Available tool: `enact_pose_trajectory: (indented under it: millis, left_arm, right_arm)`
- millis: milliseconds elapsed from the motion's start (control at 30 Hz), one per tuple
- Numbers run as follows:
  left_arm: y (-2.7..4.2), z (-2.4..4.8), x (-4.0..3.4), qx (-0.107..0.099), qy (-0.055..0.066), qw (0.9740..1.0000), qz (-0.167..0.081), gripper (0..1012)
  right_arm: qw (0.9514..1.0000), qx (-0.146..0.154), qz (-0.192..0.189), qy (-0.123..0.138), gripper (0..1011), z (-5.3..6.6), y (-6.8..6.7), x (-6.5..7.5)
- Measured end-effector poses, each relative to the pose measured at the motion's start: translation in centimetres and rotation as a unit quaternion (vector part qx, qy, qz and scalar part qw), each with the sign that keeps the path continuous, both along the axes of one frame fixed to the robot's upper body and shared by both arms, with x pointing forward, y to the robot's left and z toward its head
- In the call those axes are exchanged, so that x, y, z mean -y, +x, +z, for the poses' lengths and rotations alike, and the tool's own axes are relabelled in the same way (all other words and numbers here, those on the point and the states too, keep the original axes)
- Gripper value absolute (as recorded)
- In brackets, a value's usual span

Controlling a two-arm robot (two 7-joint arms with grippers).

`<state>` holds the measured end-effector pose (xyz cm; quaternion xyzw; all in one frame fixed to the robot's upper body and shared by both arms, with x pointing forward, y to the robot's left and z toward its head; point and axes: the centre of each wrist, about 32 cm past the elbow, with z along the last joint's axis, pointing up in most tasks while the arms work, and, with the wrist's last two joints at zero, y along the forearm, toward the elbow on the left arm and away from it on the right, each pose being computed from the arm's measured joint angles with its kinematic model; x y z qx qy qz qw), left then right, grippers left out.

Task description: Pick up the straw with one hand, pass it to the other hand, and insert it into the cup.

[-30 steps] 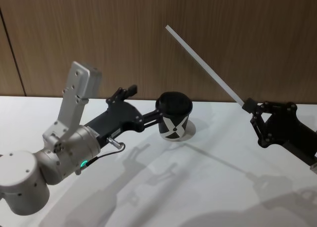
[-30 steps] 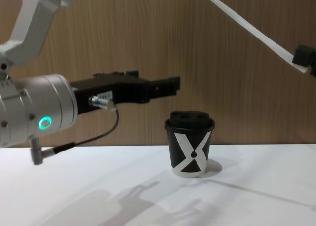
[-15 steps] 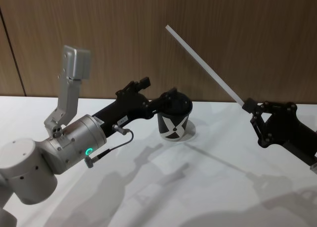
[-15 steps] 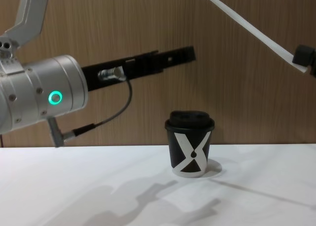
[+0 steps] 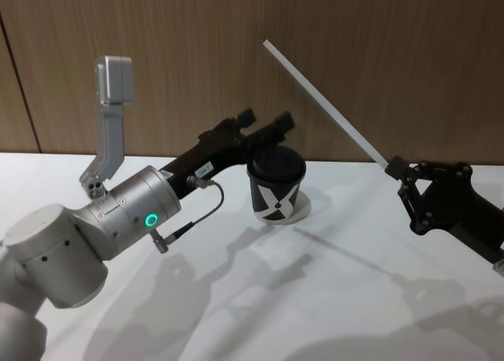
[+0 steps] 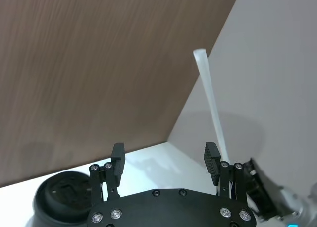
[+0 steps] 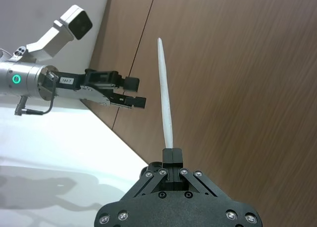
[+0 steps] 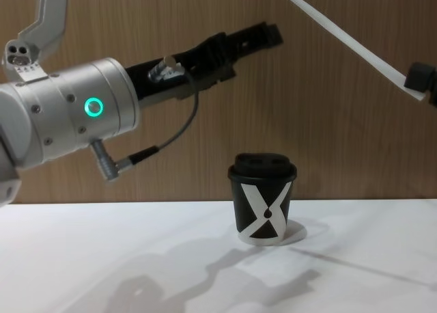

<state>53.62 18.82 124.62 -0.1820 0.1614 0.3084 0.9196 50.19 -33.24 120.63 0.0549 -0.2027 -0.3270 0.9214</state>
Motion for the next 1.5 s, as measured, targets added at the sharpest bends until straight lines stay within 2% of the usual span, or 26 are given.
enact_pose_trajectory:
  millis: [100,233,267,367,400,433,467,667,967,1200,1500]
  left_arm:
    - [0.40,0.07,0.29,-0.011,-0.023,0.9996,-0.010,1002]
    - [0.71,0.10,0.45,-0.020,-0.040,0.9989,-0.018,1002]
    - [0.85,0.11,0.53,-0.023,-0.048,0.9984,-0.021,1002]
    - [1.06,0.14,0.66,-0.029,-0.061,0.9973,-0.028,1002]
    - [1.26,0.15,0.74,-0.034,-0.073,0.9962,-0.034,1002]
    - [1.26,0.15,0.74,-0.034,-0.073,0.9962,-0.034,1002]
    - [1.41,0.17,0.79,-0.036,-0.081,0.9953,-0.038,1002]
    - [1.88,0.27,1.04,-0.042,-0.108,0.9916,-0.059,1002]
    - [2.40,0.41,1.42,-0.043,-0.135,0.9859,-0.089,1002]
    - [2.67,0.48,1.78,-0.043,-0.145,0.9832,-0.103,1002]
    - [2.99,0.44,2.17,-0.045,-0.151,0.9814,-0.110,1002]
  right_arm:
    - [1.0000,0.000,0.000,0.000,0,0.0,0.0,0.0]
    - [1.0000,0.000,0.000,0.000,0,0.0,0.0,0.0]
    - [1.0000,0.000,0.000,0.000,0,0.0,0.0,0.0]
    - [1.0000,0.000,0.000,0.000,0,0.0,0.0,0.0]
    - [1.0000,0.000,0.000,0.000,0,0.0,0.0,0.0]
    - [1.0000,0.000,0.000,0.000,0,0.0,0.0,0.0]
    - [1.0000,0.000,0.000,0.000,0,0.0,0.0,0.0]
    - [1.0000,0.000,0.000,0.000,0,0.0,0.0,0.0]
    - [1.0000,0.000,0.000,0.000,0,0.0,0.0,0.0]
    - [1.0000,0.000,0.000,0.000,0,0.0,0.0,0.0]
    - [1.0000,0.000,0.000,0.000,0,0.0,0.0,0.0]
